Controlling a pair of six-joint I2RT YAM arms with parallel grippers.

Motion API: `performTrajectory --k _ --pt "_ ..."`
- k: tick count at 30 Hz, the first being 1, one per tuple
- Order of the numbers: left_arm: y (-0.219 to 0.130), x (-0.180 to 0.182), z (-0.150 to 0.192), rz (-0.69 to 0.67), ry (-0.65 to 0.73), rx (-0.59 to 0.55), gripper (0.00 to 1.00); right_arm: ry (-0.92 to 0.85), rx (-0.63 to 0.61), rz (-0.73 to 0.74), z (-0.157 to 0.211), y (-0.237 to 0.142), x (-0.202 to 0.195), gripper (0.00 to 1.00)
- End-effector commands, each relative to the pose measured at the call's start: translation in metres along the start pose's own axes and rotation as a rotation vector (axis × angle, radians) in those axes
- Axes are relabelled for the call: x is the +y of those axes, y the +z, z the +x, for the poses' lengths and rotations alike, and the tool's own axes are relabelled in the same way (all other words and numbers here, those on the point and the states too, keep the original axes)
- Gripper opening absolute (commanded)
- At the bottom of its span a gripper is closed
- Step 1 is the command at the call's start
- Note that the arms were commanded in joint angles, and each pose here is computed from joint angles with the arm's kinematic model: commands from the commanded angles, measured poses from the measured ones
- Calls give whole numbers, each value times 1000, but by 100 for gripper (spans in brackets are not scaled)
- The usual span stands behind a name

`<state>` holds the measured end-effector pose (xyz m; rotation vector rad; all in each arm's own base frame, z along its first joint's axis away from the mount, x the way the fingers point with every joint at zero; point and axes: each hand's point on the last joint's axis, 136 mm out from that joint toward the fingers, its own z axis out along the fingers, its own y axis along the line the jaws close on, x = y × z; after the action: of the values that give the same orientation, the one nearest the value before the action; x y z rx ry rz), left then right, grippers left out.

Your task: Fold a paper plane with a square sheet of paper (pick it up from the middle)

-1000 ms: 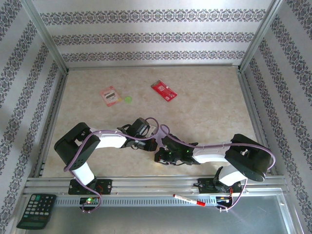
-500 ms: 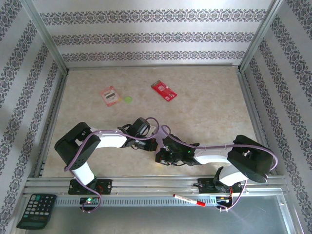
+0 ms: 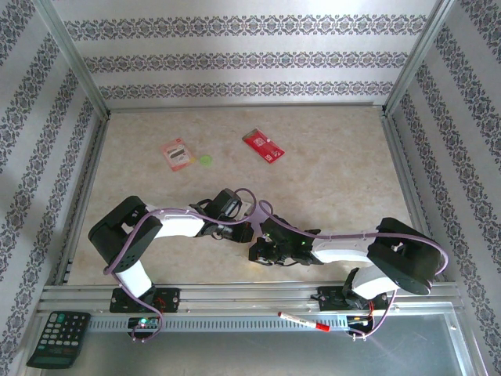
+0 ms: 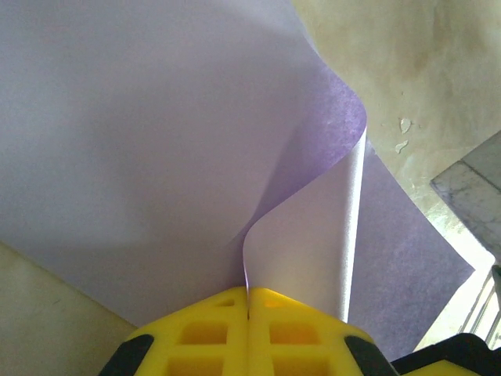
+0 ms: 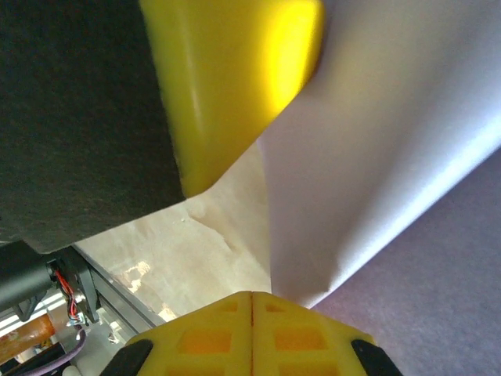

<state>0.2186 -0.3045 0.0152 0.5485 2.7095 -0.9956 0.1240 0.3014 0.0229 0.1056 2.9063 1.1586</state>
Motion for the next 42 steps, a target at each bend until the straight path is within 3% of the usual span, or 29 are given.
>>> performTrajectory --k 1,13,23,35,42 --pt "11 51 51 -197 -63 152 0 -12 34 37 9 4 -12 6" --pt "10 52 52 -206 -55 159 0 12 63 97 21 3 -40 4" --pt "11 52 52 -203 -57 158 0 -15 -28 -39 -6 -19 5 5" --pt "11 51 52 -199 -60 161 0 -21 -26 -32 -21 -9 10 5" --pt "10 46 48 -183 -64 150 0 7 -11 2 -19 -6 -9 5"
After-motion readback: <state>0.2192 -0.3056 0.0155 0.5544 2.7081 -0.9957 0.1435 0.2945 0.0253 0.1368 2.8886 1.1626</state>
